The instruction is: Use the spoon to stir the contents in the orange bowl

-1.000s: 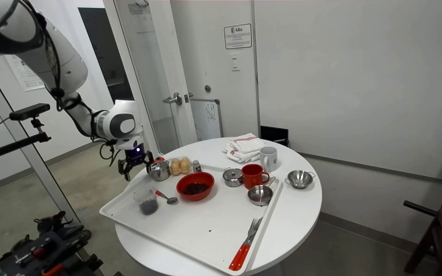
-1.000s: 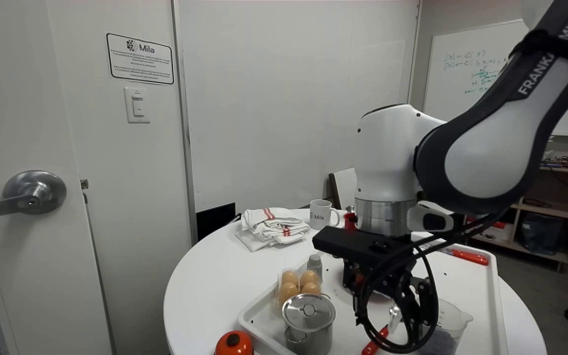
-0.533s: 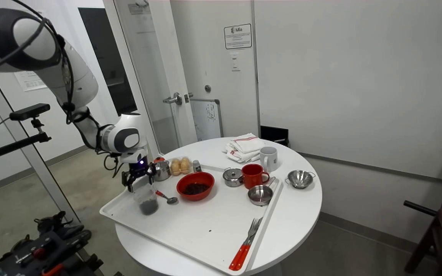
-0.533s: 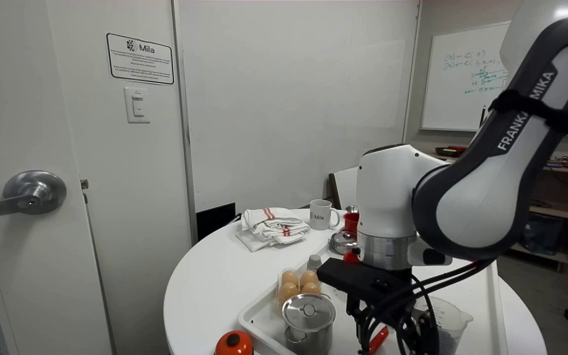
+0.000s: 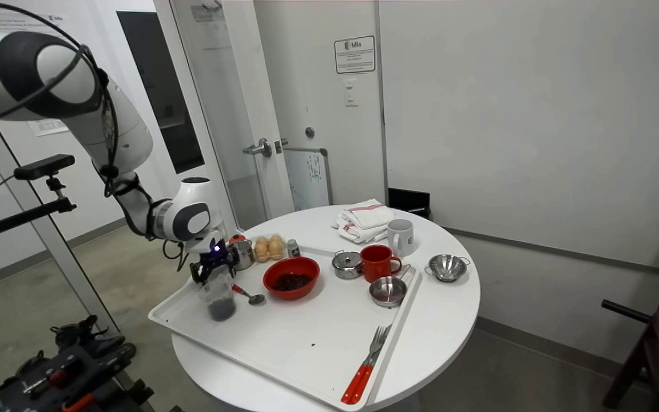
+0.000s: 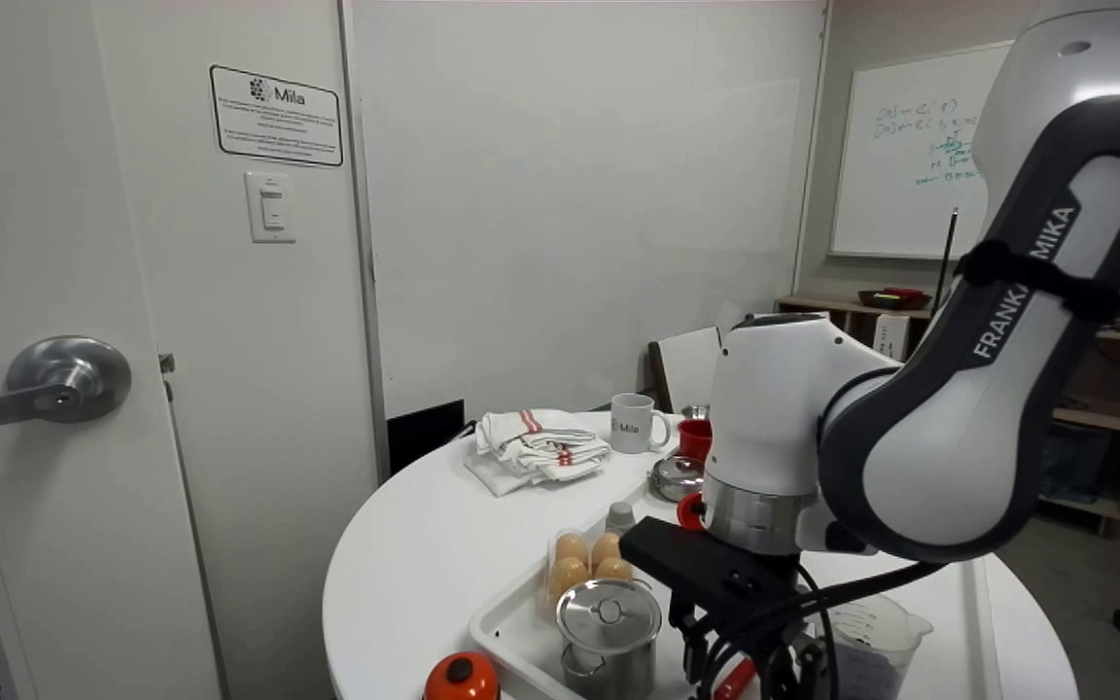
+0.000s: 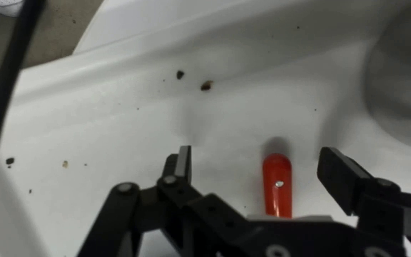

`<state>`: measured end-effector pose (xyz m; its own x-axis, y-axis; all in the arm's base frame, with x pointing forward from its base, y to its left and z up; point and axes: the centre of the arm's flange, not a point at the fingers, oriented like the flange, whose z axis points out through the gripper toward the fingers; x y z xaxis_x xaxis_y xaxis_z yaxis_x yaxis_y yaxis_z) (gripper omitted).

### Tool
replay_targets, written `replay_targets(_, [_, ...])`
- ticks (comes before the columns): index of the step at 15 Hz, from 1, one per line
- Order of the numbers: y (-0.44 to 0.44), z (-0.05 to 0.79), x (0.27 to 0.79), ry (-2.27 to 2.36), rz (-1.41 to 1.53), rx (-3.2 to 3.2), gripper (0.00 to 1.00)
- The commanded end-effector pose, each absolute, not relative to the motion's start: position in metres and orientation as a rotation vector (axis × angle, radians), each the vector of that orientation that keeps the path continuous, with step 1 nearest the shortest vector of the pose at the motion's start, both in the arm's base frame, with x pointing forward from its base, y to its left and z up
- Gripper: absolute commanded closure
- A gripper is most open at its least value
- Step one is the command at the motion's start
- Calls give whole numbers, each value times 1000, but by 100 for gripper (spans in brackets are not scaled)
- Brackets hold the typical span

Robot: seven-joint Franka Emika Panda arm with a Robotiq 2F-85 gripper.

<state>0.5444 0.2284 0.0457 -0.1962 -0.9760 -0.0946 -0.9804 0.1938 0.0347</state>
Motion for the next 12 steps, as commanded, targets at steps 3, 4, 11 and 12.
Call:
replay_targets(3, [226,41,553,2365,103,-1909,56])
replay_targets(4, [226,42,554,2361,101,-1909,65])
replay_targets(11, [228,46,553,2342,88,-1914,95])
replay_targets(12, [229,49,552,2336,91,-1916,95])
